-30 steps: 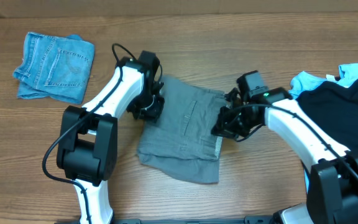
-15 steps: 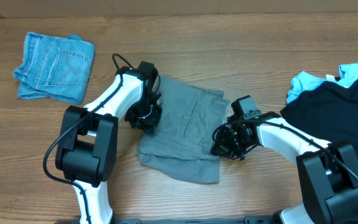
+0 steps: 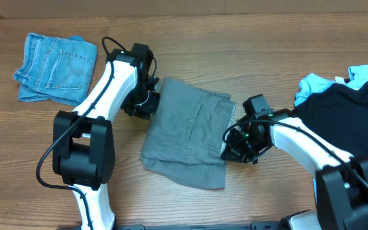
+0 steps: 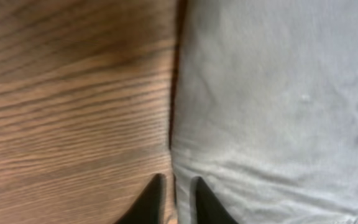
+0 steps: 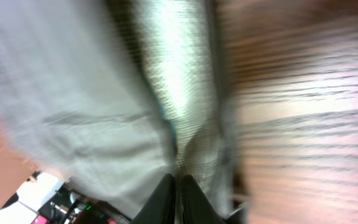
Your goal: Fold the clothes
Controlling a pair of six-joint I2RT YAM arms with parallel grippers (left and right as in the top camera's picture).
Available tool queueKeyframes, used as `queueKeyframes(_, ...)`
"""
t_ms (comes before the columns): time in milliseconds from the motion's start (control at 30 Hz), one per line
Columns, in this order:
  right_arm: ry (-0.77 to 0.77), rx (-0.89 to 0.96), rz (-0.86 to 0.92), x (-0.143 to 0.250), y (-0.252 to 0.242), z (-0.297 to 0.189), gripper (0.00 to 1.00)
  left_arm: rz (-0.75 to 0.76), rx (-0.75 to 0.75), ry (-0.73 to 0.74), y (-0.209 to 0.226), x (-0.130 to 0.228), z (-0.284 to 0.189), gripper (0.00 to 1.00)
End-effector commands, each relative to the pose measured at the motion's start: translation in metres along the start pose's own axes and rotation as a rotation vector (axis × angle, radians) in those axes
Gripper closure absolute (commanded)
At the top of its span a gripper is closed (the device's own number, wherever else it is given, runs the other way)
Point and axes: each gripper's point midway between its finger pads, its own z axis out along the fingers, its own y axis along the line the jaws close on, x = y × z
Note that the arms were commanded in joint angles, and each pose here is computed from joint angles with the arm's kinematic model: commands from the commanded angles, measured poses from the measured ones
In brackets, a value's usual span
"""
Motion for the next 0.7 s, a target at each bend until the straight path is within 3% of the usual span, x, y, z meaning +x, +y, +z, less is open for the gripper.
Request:
queueKeyframes(0, -0.056, -0.141, -0.149, 0.006, 0.045, -0.033, 0.92, 0.024, 0.060, -0.012, -0.011, -0.005, -0.007, 0.94)
queueKeyframes(167, -0.035, -0.192, -0.172, 0.021, 0.061, -0.037, 0.91, 0.034, 0.061, -0.080, -0.016, -0.021, -0.045, 0.85)
queueKeyframes(400, -0.051, -0.152, -0.055, 0.018, 0.062, -0.004, 0.95, 0.047, 0.060, -0.166, -0.021, -0.036, -0.086, 0.77)
queueKeyframes(667, -0.055, 0.004, 0.272, 0.006, 0.016, 0.052, 0.96, 0.042, 0.057, -0.135, -0.020, -0.028, -0.085, 0.77)
